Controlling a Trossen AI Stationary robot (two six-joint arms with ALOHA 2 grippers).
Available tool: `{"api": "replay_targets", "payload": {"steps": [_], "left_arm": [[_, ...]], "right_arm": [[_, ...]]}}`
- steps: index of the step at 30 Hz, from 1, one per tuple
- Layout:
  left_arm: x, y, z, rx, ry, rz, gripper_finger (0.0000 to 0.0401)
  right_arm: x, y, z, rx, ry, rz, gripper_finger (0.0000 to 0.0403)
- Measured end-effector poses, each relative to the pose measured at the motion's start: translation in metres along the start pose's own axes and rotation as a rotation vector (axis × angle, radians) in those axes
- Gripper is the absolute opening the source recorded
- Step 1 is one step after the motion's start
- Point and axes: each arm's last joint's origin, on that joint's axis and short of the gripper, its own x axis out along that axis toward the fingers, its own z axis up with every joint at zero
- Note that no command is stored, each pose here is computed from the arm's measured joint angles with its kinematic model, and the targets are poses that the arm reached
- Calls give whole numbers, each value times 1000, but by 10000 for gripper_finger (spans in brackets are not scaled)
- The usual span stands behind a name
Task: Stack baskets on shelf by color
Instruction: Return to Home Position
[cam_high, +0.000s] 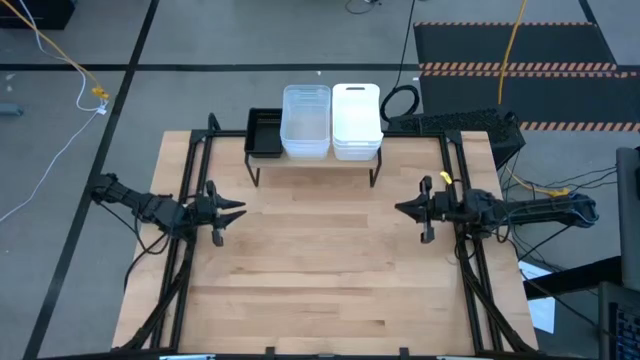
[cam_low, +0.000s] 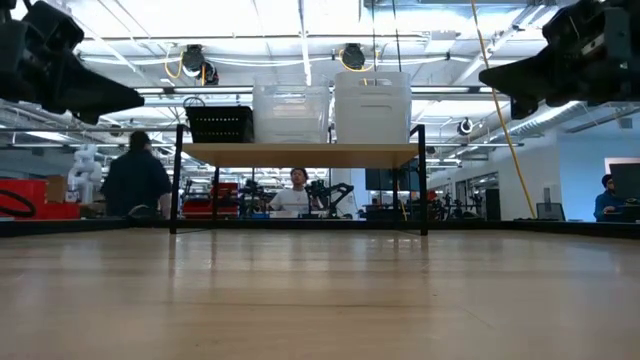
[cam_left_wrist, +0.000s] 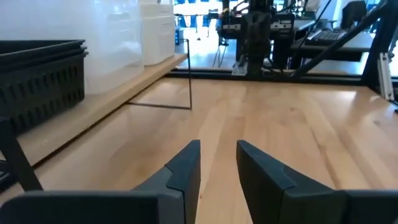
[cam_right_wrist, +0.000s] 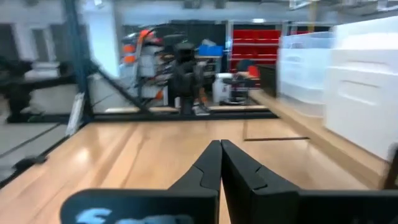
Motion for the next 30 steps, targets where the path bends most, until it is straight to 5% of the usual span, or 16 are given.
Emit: {"api": "replay_targets", "payload": {"steps": [12,19,30], "left_arm": [[-1,3,-2,0,30,62,106],[1,1,-2,-43,38,39,106],[3,-1,-3,-67,38,38,106]], "right_arm": [[-5,-4,-5,36,53,-115,0],[-5,0,-3,-14,24,25,0],[-5,-1,-1,-71,4,-29,0]]}}
